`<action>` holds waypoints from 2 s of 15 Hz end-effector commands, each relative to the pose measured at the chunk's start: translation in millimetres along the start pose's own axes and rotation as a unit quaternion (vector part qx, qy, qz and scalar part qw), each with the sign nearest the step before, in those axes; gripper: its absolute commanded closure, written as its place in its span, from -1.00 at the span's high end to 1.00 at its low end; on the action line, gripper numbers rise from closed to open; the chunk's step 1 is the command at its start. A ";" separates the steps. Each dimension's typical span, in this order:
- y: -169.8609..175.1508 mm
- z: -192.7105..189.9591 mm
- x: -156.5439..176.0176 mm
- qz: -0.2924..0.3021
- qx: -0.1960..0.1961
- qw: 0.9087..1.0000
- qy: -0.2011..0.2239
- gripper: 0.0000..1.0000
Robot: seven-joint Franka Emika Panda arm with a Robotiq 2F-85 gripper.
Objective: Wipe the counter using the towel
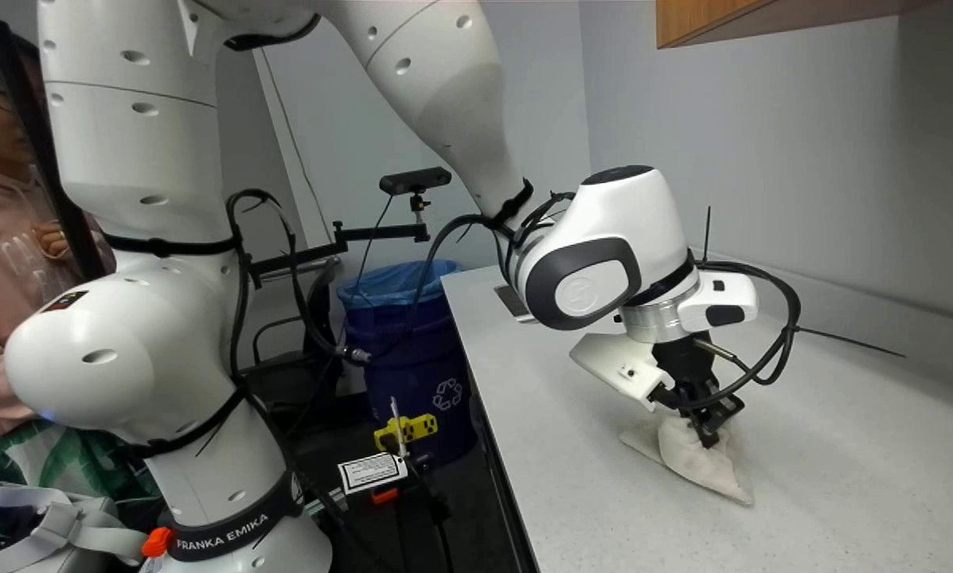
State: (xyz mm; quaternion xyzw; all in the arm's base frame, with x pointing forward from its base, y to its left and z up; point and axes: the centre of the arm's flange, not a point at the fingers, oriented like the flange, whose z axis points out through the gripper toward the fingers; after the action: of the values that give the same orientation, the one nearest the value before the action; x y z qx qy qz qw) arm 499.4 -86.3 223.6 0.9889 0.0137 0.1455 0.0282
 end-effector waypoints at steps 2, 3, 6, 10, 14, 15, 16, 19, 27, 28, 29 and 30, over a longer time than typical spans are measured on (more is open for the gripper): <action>1.0 24.9 23.6 -0.013 0.019 1.000 -0.007 -0.96; -3.5 31.2 25.2 -0.016 0.025 1.000 -0.009 -0.96; -20.6 45.7 32.5 -0.030 0.042 0.999 -0.012 -0.96; -67.3 66.7 42.3 -0.071 0.085 0.994 -0.024 -0.96; -129.7 85.0 46.6 -0.117 0.131 0.984 -0.034 -0.96; -142.4 87.4 47.1 -0.127 0.140 0.981 -0.034 -0.96; -155.3 90.3 46.4 -0.138 0.148 0.979 -0.034 -0.96; -165.9 92.0 49.3 -0.161 0.157 0.974 -0.043 -0.96; -89.9 61.8 48.4 -0.116 0.103 0.985 -0.076 -0.96; -78.0 56.9 46.3 -0.107 0.094 0.987 -0.075 -0.96; -63.9 49.4 43.3 -0.096 0.082 0.989 -0.070 -0.96; -51.0 44.6 40.1 -0.089 0.070 0.991 -0.069 -0.96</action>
State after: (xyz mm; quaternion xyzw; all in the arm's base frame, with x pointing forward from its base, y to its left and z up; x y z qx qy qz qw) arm 576.4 8.5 205.2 0.9837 0.1387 0.1026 -0.0517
